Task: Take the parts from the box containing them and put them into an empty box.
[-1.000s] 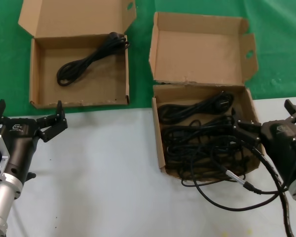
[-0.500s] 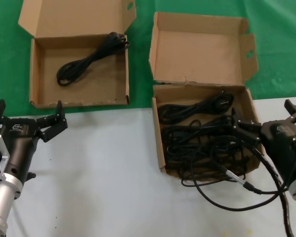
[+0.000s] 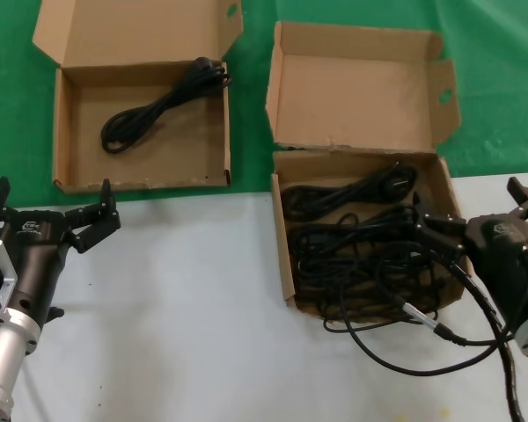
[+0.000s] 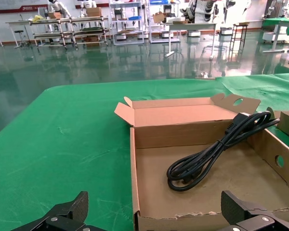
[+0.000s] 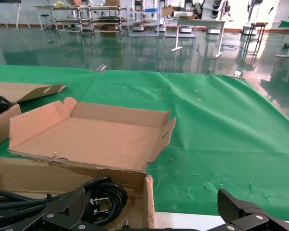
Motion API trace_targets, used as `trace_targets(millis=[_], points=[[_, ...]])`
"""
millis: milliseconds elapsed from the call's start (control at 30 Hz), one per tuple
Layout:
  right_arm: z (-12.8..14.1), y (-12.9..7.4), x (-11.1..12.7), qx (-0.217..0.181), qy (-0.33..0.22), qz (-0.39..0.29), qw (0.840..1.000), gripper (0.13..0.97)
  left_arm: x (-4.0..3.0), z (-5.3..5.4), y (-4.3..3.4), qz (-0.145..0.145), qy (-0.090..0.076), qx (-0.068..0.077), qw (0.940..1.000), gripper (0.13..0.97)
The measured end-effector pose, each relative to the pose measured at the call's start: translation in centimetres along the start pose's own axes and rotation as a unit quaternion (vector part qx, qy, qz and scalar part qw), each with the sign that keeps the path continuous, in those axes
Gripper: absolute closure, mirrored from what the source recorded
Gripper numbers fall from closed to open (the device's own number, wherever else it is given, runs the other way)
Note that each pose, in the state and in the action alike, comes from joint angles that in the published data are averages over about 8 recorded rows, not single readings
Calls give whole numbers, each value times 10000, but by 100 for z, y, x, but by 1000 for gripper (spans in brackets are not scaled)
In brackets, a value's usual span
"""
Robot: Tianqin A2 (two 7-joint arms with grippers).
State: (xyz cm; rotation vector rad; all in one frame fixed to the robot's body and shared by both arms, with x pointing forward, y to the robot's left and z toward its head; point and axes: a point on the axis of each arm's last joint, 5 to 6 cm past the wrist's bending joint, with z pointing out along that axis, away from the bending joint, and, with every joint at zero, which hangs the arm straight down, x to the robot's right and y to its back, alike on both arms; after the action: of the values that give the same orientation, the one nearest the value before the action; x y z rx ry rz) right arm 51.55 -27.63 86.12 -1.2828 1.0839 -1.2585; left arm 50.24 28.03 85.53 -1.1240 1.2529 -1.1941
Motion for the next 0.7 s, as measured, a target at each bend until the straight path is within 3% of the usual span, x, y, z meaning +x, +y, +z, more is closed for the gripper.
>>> trace_targets(millis=[700], points=[[0,0,0,0,0,0,10000,130,0,0,0,0,0,0,10000,132]])
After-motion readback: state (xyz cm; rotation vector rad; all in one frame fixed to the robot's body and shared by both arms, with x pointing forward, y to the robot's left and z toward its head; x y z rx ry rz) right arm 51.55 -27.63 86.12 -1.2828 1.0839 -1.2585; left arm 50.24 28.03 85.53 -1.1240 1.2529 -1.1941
